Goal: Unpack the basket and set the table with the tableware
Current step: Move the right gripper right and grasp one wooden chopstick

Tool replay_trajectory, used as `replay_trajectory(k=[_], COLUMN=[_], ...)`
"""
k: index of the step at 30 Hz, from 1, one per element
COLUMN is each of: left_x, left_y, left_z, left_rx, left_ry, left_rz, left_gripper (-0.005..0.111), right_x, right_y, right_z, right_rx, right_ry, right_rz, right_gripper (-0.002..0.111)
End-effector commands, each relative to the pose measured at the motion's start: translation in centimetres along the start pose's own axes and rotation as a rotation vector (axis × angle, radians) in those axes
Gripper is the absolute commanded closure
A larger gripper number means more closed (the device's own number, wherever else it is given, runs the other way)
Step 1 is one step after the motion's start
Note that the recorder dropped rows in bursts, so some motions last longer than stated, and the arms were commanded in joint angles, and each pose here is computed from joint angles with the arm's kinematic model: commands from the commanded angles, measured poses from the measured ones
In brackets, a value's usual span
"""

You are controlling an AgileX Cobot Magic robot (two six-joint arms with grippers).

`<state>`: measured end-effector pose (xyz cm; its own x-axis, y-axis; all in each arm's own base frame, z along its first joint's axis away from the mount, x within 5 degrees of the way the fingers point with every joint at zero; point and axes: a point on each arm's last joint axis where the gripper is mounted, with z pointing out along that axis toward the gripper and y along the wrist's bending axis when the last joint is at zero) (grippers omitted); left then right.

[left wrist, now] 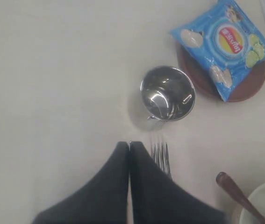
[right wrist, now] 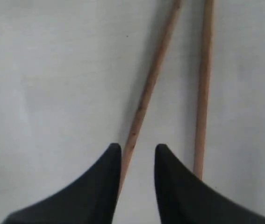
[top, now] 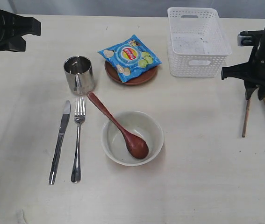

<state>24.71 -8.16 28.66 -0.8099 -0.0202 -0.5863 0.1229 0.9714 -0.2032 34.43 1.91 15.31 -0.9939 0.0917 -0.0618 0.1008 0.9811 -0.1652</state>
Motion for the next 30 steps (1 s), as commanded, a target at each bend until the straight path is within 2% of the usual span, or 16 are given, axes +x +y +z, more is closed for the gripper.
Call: replay_trajectory(k=[1,7,13,19,27,30], left_x=[0.2,0.2,0.2,0.2,0.2,0.2], left_y=[-0.2,-0.2,-0.2,-0.2,-0.2,-0.2], left_z=[0.1,0.1,0.1,0.1,0.1,0.1], left_rx=[0.012,0.013,0.013,0.018,0.018,0.018], left_ry=[0.003,0.003,0.003,0.004,0.004,0.004], left_rz=[-0.006,-0.007,-0.007,-0.012,-0.012,-0.012], left_gripper=[0.107,0.107,0.107,0.107,0.107,0.107], right_x=[-0.5,-0.7,-1.0,-1.3,-1.3,-1.2], right_y=[-0.2,-1.3,-3.2,-2.9,-2.8,-2.6], right_z=[0.8,2.1,3.5,4.7,5.4,6.5], right_rx=[0.013,0.014,-0.091,-0.18,-0.181,-0.174], right_ry=[-0.023,-0.001,0.039,0.039,0.053,0.081], right_rz=[0.026,0.065,0.206,0.213,0.218,0.213], right_gripper=[0.065,0.071,0.071,0.071,0.071,0.079])
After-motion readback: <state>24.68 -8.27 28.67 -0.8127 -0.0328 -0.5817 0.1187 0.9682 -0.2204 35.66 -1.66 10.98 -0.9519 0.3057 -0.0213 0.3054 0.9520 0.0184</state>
